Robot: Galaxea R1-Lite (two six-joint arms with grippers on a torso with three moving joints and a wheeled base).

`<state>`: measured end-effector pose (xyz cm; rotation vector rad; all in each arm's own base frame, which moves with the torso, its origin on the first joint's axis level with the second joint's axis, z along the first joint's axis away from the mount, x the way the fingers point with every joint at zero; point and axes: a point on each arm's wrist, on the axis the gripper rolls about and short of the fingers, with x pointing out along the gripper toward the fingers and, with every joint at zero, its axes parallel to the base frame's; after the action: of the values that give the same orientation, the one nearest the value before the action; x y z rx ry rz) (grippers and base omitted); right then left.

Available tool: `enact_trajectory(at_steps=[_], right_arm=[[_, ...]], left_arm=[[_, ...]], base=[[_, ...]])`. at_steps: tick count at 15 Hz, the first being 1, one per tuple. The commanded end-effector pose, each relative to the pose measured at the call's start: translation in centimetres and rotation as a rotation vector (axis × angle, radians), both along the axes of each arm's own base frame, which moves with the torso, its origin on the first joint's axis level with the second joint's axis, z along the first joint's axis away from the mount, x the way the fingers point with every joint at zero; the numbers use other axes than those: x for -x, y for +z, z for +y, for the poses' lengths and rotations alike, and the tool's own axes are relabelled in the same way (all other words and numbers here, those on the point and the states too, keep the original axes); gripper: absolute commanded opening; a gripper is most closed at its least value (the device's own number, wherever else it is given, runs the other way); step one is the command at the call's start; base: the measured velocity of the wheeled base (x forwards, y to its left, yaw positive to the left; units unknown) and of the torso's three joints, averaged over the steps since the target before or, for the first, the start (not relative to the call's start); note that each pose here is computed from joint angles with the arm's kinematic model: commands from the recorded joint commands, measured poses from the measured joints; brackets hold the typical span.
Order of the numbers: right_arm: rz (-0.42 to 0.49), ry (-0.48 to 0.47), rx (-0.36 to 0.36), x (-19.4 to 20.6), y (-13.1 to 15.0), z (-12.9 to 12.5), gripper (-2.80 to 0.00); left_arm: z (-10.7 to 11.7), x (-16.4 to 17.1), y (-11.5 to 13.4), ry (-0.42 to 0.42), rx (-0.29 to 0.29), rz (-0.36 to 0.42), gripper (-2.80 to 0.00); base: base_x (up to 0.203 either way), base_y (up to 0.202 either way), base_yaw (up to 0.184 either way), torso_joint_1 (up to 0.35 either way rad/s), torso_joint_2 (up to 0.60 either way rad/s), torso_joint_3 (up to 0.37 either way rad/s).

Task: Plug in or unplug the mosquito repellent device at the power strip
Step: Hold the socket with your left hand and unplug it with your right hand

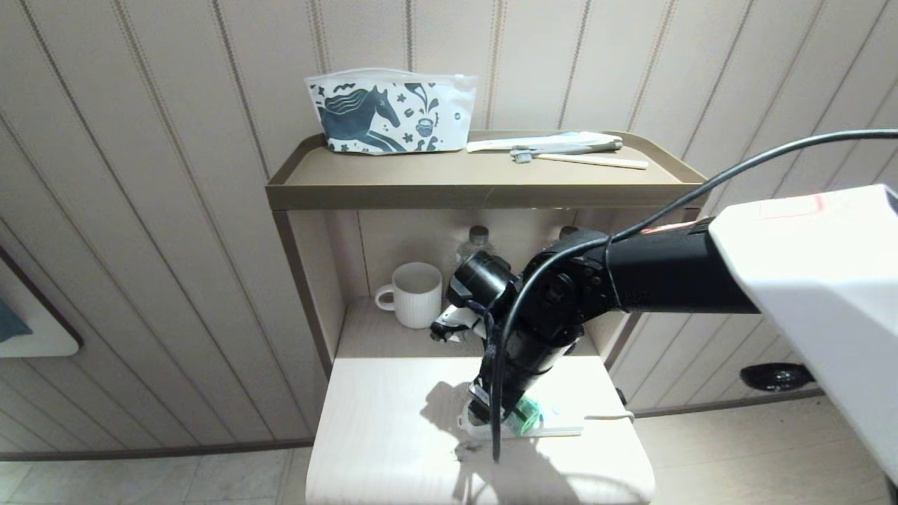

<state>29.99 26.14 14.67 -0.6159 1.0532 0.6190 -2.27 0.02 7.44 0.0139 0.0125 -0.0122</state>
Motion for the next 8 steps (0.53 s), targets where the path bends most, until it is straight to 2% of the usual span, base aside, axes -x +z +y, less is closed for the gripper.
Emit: enact_trajectory(at_steps=[1, 2, 3, 8], right_arm=[[0.020, -0.004, 0.020, -0.73, -1.29, 0.32, 0.00], [0.023, -0.006, 0.023, -0.91, -1.48, 0.26, 0.00], [0.025, -0.007, 0.024, -0.97, -1.59, 0.25, -2.80], [0.022, -0.005, 0.024, -1.00, -1.48, 0.16, -2.80]], left_arm=[[0.00, -0.01, 0.00, 0.000, 0.000, 0.001, -2.80], [0.00, -0.01, 0.00, 0.000, 0.000, 0.001, -2.80], [0.00, -0.01, 0.00, 0.000, 0.000, 0.001, -2.80], [0.00, -0.01, 0.00, 0.001, -0.012, 0.001, -2.80]], base=[[0.000, 0.000, 0.000, 0.000, 0.00, 0.000], [0.000, 0.000, 0.000, 0.000, 0.00, 0.000], [0.000, 0.000, 0.000, 0.000, 0.00, 0.000], [0.000, 0.000, 0.000, 0.000, 0.00, 0.000]])
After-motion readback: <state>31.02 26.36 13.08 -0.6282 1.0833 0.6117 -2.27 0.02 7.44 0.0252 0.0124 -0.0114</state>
